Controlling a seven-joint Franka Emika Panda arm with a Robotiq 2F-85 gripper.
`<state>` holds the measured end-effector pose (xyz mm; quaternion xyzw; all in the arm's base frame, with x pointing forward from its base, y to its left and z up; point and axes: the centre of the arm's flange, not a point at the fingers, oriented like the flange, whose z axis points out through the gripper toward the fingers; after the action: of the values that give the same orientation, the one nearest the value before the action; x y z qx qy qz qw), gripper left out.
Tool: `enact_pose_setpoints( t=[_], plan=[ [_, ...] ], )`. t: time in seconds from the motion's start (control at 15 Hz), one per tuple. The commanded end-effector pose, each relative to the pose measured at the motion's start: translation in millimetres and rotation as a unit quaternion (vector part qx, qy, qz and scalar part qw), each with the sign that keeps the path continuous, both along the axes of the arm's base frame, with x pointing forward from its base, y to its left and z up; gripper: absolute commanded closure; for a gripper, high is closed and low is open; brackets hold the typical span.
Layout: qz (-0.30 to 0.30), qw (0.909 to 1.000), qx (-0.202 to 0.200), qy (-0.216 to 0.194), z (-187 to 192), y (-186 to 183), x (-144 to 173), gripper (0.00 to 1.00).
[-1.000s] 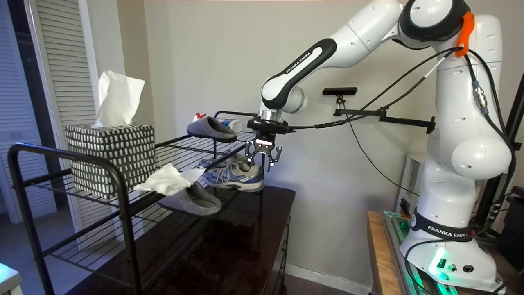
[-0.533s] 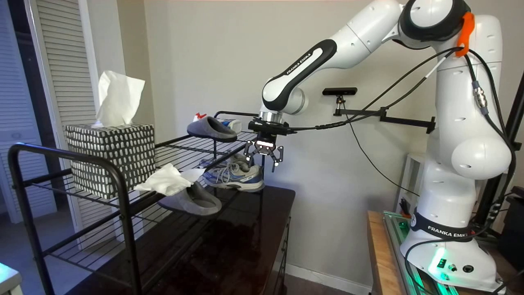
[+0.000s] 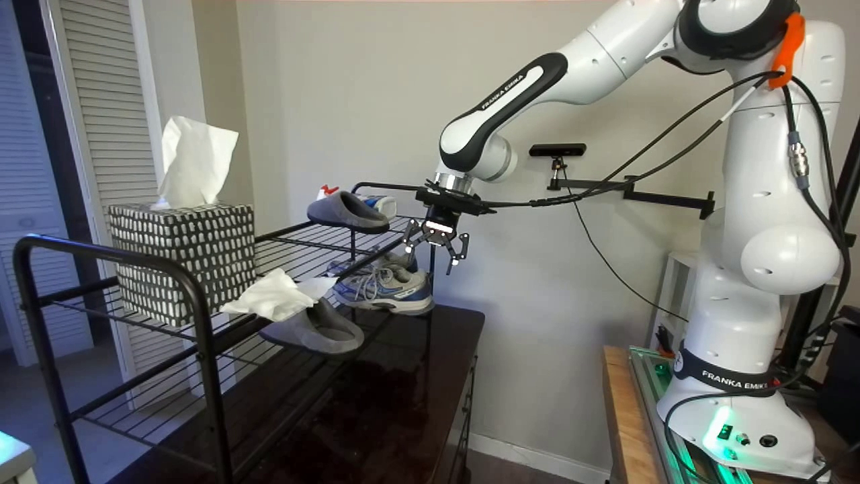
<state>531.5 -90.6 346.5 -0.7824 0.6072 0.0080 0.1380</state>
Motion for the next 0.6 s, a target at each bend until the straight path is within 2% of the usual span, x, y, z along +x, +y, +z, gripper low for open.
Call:
enact_pose_setpoints(
  t=[0.0, 0.07, 0.2, 0.33, 0.53],
  plan=[
    [0.001, 0.9987, 0.02, -0.048, 17.2, -2.9, -32.0, 0.0],
    [0.0, 0.9982, 0.026, -0.054, 21.1, -6.0, -38.6, 0.0],
    [-0.003, 0.9989, 0.028, -0.037, 25.8, -14.5, -51.9, 0.0],
    [0.015, 0.9994, 0.033, -0.001, 21.6, -30.5, -73.7, 0.0],
    [0.056, 0.9953, 0.064, 0.045, 5.5, -50.6, -119.6, 0.0]
  ],
)
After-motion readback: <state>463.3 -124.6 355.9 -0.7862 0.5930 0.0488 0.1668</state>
